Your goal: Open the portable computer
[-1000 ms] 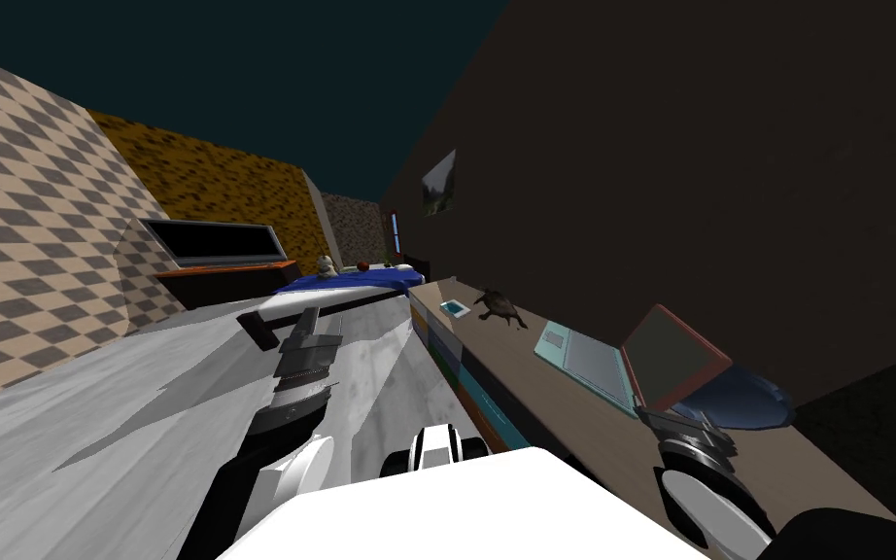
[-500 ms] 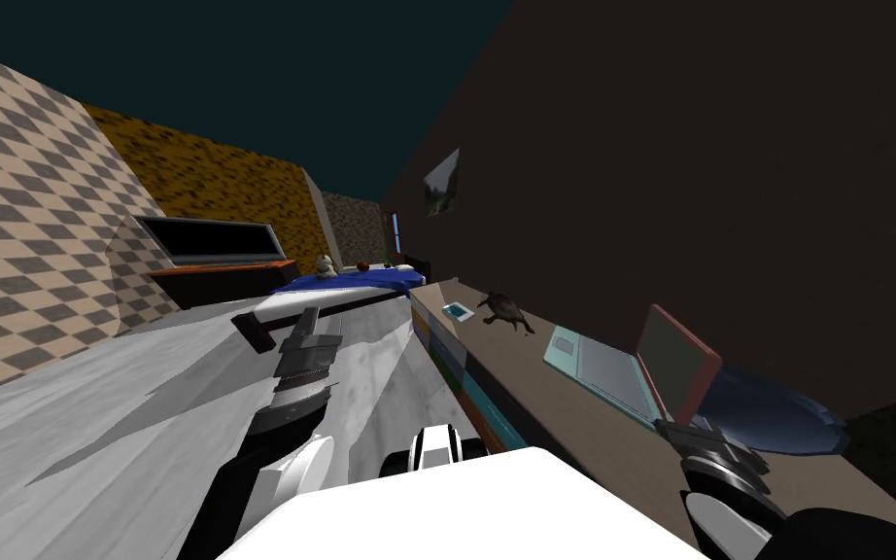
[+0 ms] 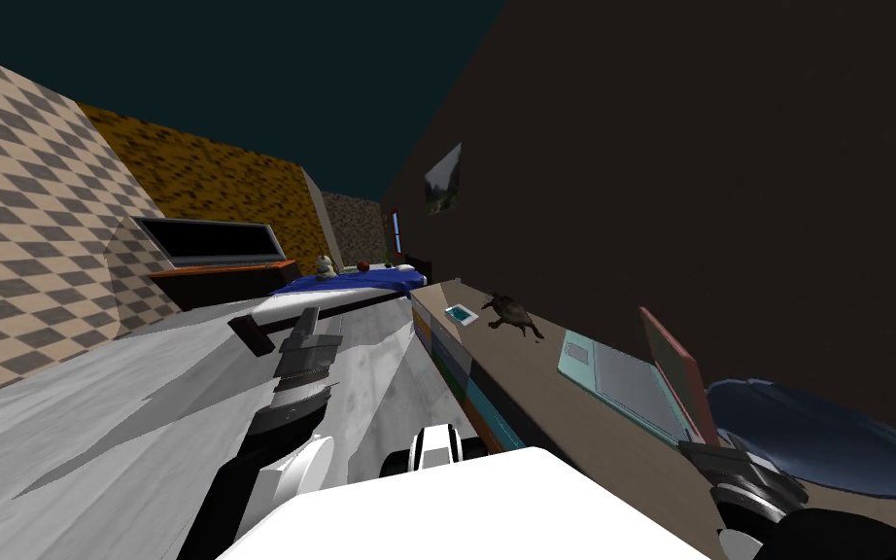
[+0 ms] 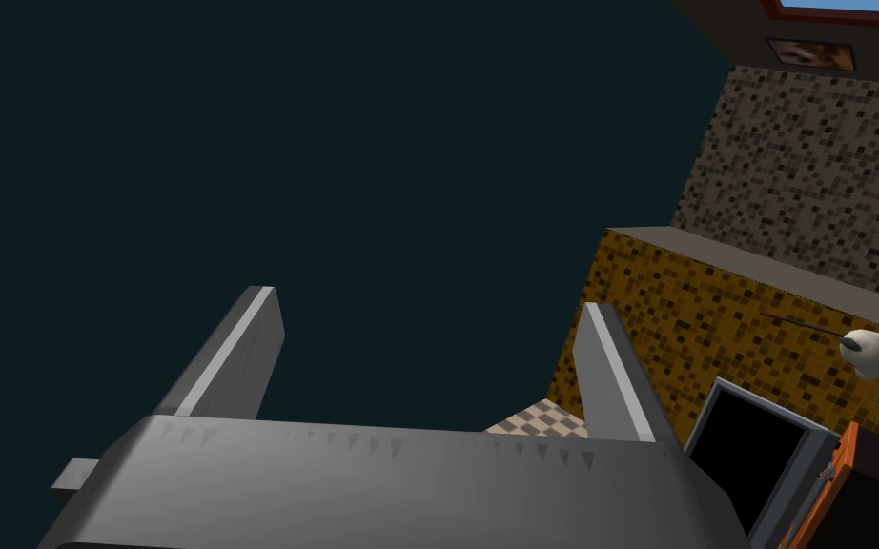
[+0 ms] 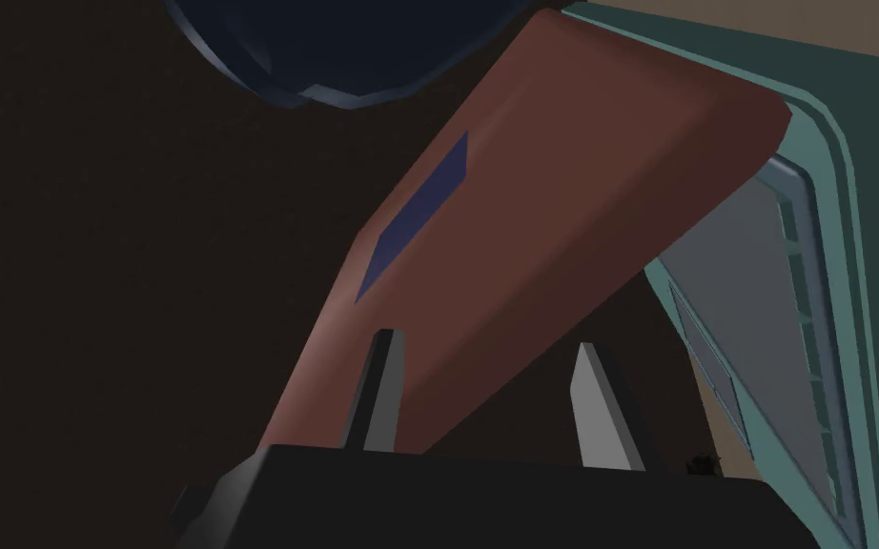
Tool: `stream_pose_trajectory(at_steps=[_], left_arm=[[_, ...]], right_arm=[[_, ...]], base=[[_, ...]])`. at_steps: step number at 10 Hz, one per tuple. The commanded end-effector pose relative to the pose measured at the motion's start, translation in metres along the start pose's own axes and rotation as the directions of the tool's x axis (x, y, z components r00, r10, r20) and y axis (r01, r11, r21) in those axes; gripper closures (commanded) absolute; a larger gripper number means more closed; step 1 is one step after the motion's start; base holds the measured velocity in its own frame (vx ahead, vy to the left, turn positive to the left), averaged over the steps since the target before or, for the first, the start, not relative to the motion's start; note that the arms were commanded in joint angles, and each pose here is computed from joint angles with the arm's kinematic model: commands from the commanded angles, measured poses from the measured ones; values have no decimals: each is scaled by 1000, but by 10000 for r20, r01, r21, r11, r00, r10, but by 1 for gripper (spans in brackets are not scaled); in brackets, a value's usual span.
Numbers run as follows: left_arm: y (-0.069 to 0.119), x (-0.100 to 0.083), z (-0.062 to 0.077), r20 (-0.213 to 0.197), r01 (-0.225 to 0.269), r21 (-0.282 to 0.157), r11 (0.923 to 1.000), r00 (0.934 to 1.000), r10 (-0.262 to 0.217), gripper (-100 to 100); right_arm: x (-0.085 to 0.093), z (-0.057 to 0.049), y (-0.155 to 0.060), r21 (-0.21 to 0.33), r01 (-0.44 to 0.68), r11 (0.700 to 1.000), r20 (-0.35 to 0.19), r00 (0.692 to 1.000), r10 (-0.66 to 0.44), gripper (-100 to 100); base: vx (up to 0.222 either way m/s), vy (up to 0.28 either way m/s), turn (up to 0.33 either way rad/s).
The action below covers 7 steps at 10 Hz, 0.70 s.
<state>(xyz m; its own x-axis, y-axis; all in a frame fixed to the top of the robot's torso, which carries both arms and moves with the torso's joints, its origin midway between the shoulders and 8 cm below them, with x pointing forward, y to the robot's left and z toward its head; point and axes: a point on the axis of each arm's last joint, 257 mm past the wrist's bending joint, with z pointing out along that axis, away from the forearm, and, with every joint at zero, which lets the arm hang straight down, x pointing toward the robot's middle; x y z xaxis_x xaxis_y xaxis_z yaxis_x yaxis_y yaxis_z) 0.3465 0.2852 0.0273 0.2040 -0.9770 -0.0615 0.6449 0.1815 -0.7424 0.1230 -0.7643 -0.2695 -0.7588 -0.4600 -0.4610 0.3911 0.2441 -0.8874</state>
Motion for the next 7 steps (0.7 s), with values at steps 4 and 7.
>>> stream_pose_trajectory(at_steps=[4, 7], left_arm=[[0, 0, 0, 0, 0, 0, 10000, 10000, 0, 0], [0, 0, 0, 0, 0, 0, 10000, 10000, 0, 0]], right_arm=[[38, -26, -6, 97, 2714, 9624, -198, 9623, -2712, 100], [55, -40, -9, 74, 3992, 9168, -244, 9167, -3989, 100]], base=[[87, 9, 29], [78, 15, 29]])
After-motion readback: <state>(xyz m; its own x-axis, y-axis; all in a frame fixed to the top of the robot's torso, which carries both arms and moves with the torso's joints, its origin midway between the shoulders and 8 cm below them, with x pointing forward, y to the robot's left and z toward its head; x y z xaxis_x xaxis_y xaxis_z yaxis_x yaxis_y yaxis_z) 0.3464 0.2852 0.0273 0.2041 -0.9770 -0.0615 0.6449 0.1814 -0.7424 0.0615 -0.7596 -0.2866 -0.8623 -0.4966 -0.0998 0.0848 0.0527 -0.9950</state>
